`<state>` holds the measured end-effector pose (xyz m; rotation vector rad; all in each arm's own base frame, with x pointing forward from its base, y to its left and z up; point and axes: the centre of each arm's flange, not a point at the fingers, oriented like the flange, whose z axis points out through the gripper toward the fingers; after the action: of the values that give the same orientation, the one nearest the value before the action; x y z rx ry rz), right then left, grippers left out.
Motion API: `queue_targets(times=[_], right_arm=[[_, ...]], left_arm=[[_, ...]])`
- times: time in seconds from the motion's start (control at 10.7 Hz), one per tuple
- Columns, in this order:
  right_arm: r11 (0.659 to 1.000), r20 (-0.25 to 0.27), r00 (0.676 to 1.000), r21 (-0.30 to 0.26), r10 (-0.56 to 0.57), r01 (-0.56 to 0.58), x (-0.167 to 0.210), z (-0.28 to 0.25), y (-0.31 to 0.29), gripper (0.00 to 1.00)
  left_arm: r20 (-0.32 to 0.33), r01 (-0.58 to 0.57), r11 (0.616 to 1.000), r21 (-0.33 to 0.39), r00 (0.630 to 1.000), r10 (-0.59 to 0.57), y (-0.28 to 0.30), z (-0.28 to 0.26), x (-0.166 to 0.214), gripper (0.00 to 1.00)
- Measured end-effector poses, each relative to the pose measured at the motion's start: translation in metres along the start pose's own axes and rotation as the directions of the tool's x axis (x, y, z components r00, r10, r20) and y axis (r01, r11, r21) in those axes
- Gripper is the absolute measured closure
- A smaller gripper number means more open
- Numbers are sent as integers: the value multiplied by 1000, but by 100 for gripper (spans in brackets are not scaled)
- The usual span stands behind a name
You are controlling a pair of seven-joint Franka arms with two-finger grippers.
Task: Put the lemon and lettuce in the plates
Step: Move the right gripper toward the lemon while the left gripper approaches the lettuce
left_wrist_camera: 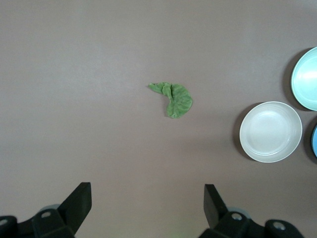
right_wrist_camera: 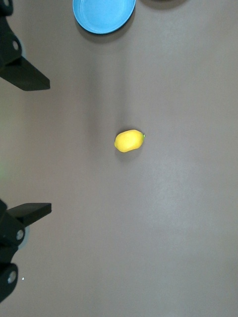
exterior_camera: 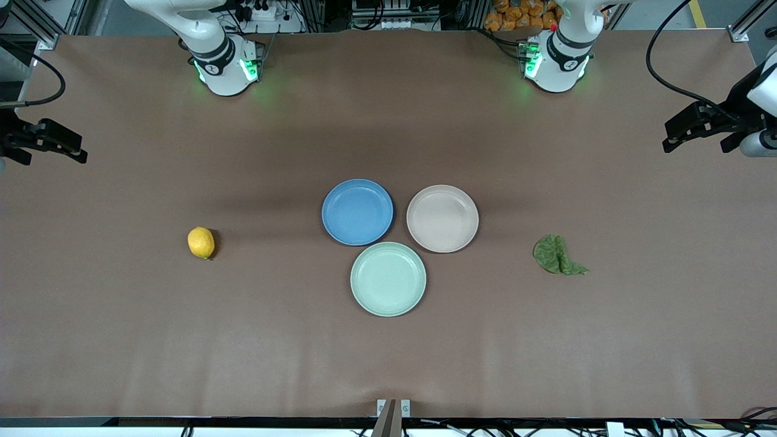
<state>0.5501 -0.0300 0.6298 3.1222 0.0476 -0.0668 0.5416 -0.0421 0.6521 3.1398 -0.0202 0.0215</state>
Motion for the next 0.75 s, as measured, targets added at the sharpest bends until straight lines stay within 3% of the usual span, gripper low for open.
queue_targets(times=[0.37,0.75], right_arm=[[1000,5,1000,0,1,-1,0,1,0,0],[1000,11,1000,1,1,-1,0,2,0,0]], left_arm=[[21,-4,1000,-1,1000,4,-1,11,5,0],[144,-19,1000,-10,989,20,-3,81,28,0]])
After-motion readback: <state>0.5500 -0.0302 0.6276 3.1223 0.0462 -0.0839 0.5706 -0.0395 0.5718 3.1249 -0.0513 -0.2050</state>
